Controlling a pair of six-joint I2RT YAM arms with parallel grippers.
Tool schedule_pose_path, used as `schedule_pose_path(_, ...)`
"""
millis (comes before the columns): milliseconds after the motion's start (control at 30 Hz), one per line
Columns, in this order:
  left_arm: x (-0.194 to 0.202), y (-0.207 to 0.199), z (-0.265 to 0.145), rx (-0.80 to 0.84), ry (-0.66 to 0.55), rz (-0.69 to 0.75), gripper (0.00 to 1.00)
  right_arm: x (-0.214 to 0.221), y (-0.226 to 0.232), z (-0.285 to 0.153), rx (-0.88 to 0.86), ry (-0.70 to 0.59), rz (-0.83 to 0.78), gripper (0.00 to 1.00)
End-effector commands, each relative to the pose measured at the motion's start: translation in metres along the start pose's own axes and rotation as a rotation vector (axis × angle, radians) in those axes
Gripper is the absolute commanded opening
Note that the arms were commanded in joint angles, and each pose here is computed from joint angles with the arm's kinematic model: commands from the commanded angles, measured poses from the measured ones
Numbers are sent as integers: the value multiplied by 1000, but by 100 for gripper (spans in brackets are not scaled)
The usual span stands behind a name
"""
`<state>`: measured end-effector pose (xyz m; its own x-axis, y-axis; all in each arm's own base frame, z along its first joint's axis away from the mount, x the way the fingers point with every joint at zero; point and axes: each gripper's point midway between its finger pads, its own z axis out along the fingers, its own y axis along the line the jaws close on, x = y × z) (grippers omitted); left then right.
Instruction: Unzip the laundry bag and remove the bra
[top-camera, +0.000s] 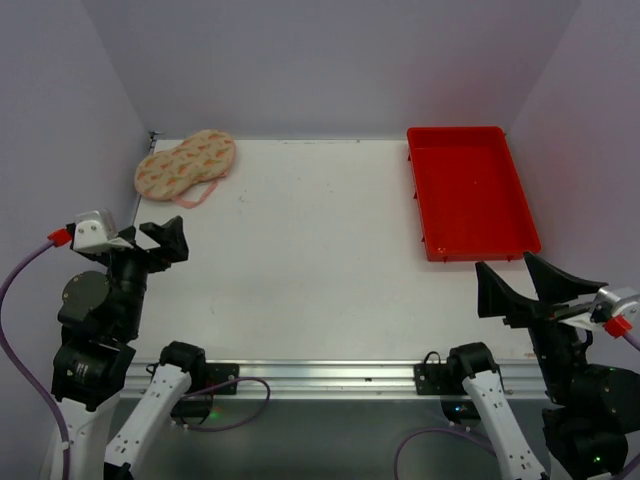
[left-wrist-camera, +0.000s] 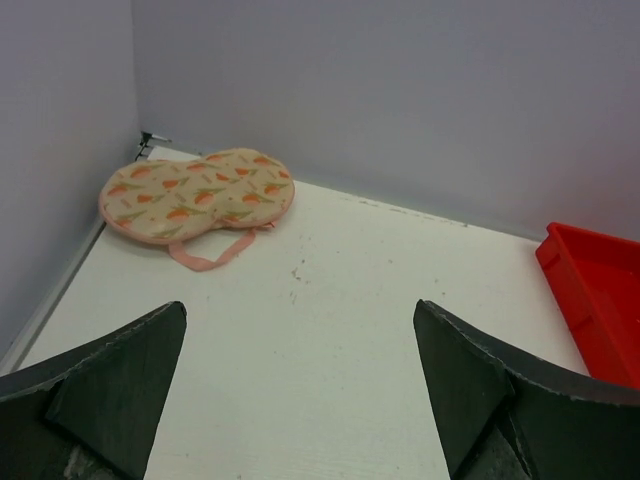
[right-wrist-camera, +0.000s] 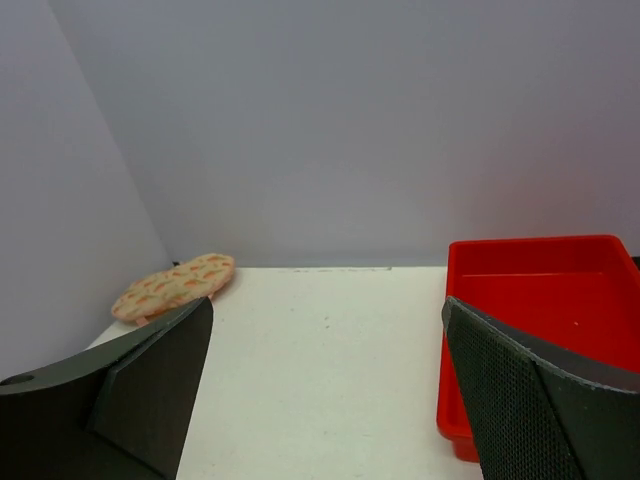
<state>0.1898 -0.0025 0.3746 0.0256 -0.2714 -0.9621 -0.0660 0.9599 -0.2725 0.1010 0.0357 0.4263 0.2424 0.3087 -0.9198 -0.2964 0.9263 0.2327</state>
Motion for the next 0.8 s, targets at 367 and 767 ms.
schedule_pose_path(367, 126, -43, 105, 16, 388, -140, 100, 54, 21, 29, -118, 223, 107, 99)
schedule_pose_path(767, 169, 16, 260, -223, 263, -585, 100, 130, 41, 56, -235, 519, 260, 99)
